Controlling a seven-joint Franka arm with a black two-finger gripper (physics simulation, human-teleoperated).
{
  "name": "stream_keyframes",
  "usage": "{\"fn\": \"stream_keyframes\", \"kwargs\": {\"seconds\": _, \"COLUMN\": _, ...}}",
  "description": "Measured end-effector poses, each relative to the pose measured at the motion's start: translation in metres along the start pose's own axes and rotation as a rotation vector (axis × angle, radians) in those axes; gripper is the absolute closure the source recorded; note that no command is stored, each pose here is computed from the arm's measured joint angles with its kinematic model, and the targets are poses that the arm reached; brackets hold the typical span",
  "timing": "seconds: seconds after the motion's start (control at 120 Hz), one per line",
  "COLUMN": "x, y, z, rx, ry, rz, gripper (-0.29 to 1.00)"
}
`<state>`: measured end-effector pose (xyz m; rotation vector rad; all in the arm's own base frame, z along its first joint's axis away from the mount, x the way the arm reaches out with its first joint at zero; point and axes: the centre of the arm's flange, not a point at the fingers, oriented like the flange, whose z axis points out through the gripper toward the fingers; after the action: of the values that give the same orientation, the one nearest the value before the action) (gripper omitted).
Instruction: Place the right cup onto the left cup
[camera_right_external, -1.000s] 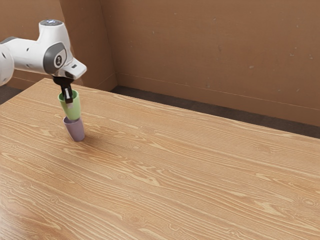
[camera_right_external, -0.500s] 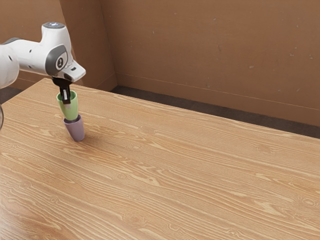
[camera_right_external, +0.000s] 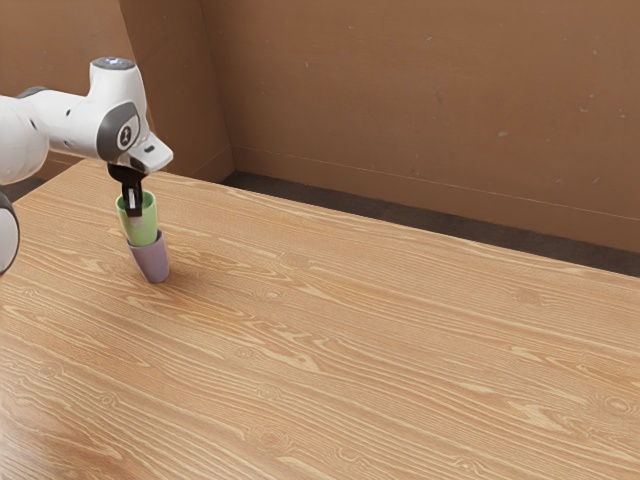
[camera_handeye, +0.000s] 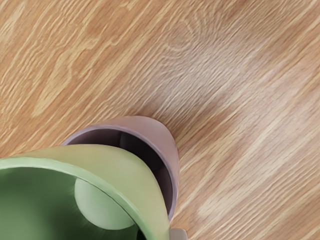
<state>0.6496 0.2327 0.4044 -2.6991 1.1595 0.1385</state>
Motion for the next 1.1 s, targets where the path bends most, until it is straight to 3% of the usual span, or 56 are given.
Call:
{"fn": "stream_keyframes", "kwargs": {"seconds": 0.133, "x": 0.0, "y": 0.0, "z": 0.002, "rx": -0.001, "ry": 0.002, "rz": 0.004, "gripper": 0.79}}
{"fn": "stream_keyframes", "kwargs": {"seconds": 0.342, "x": 0.0, "y": 0.001, "z": -0.003, "rx": -0.001, "ry": 0.01, "rz": 0.008, "gripper": 0.35}}
{"fn": "stream_keyframes", "kwargs": {"seconds": 0.525, "x": 0.001, "y": 0.005, "z": -0.029, "rx": 0.017, "ry": 0.038, "rz": 0.01, "gripper": 0.15}}
{"fn": "stream_keyframes", "kwargs": {"seconds": 0.8, "x": 0.008, "y": 0.04, "z": -0.11, "rx": -0.012, "ry": 0.11, "rz": 0.008, "gripper": 0.04}}
{"fn": "stream_keyframes", "kwargs": {"seconds": 1.1, "x": 0.025, "y": 0.114, "z": -0.215, "rx": -0.023, "ry": 0.163, "rz": 0.102, "gripper": 0.01}}
